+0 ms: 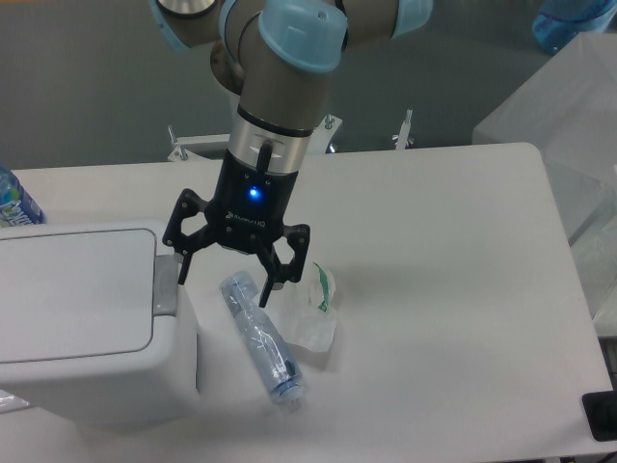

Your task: Open the trash can

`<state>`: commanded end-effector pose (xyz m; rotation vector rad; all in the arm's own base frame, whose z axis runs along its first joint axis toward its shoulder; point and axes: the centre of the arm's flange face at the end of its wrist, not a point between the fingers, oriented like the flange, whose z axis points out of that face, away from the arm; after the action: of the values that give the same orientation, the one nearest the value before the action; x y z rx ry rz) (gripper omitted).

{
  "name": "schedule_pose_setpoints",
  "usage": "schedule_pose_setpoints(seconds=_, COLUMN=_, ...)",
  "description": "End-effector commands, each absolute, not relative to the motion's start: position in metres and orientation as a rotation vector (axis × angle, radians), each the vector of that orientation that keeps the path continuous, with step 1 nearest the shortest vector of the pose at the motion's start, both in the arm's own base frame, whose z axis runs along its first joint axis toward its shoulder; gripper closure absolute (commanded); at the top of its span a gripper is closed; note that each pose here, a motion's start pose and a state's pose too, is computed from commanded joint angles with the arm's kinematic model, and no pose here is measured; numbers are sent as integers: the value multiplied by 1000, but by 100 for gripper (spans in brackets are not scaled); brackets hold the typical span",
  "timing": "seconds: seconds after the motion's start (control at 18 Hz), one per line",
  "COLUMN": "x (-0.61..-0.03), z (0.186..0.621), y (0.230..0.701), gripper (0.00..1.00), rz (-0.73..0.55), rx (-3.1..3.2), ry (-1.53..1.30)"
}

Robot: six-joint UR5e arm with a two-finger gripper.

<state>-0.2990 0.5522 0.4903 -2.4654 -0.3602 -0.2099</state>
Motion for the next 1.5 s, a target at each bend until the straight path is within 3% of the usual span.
schedule_pose_setpoints(seconds=1.5, x=-297, z=469, y=559, gripper=0, rz=-246, rx=-2493, ry=-383)
